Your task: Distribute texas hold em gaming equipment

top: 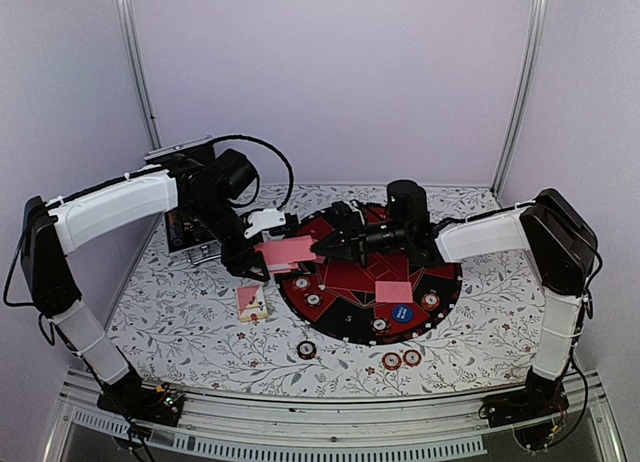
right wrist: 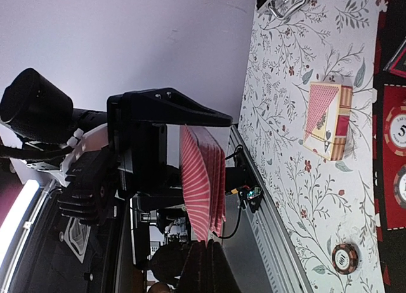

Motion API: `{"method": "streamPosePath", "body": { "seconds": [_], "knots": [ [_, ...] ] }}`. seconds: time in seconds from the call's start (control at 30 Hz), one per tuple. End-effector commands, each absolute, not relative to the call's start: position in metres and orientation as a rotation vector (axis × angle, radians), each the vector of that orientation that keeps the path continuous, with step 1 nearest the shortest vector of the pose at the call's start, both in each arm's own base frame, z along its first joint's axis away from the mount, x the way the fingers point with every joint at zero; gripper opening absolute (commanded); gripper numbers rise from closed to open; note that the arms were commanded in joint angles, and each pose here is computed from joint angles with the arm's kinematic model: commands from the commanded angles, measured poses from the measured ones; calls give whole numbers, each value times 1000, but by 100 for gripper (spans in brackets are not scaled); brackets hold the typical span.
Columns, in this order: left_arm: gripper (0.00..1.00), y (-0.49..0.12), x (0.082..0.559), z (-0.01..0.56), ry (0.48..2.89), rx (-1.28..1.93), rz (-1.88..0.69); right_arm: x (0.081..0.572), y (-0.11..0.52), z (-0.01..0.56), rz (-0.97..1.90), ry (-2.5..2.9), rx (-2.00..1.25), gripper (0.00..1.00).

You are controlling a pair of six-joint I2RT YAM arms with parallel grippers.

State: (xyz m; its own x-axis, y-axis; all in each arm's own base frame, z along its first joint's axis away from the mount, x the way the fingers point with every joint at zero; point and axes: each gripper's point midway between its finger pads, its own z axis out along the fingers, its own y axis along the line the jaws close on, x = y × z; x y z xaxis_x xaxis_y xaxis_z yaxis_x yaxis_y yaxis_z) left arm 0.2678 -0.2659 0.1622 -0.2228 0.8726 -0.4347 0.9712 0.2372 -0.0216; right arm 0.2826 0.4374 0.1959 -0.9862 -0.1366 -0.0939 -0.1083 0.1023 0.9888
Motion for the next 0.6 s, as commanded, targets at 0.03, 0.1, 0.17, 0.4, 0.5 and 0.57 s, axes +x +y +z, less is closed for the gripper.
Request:
{"method": "streamPosePath", "body": {
  "seconds": [0.03,0.1,0.17,0.4,0.5,0.57],
  "knots": [
    [0,-269,274,171,2146,1693,-409,291,411,219,-2183,-2283,250,0],
    [0,-270,274,171,2146,1693,-411,294,406,221,-2202,-2273,238,0],
    [0,-270,274,171,2148,1694,-410,297,400,223,-2226,-2259,225,0],
    [0,-269,274,172,2146,1694,-405,309,378,220,-2259,-2248,141,0],
    [0,-269,274,172,2148,1694,-406,321,362,217,-2268,-2273,89,0],
    [0,-270,274,172,2146,1695,-408,330,350,212,-2270,-2293,50,0]
  ]
}}
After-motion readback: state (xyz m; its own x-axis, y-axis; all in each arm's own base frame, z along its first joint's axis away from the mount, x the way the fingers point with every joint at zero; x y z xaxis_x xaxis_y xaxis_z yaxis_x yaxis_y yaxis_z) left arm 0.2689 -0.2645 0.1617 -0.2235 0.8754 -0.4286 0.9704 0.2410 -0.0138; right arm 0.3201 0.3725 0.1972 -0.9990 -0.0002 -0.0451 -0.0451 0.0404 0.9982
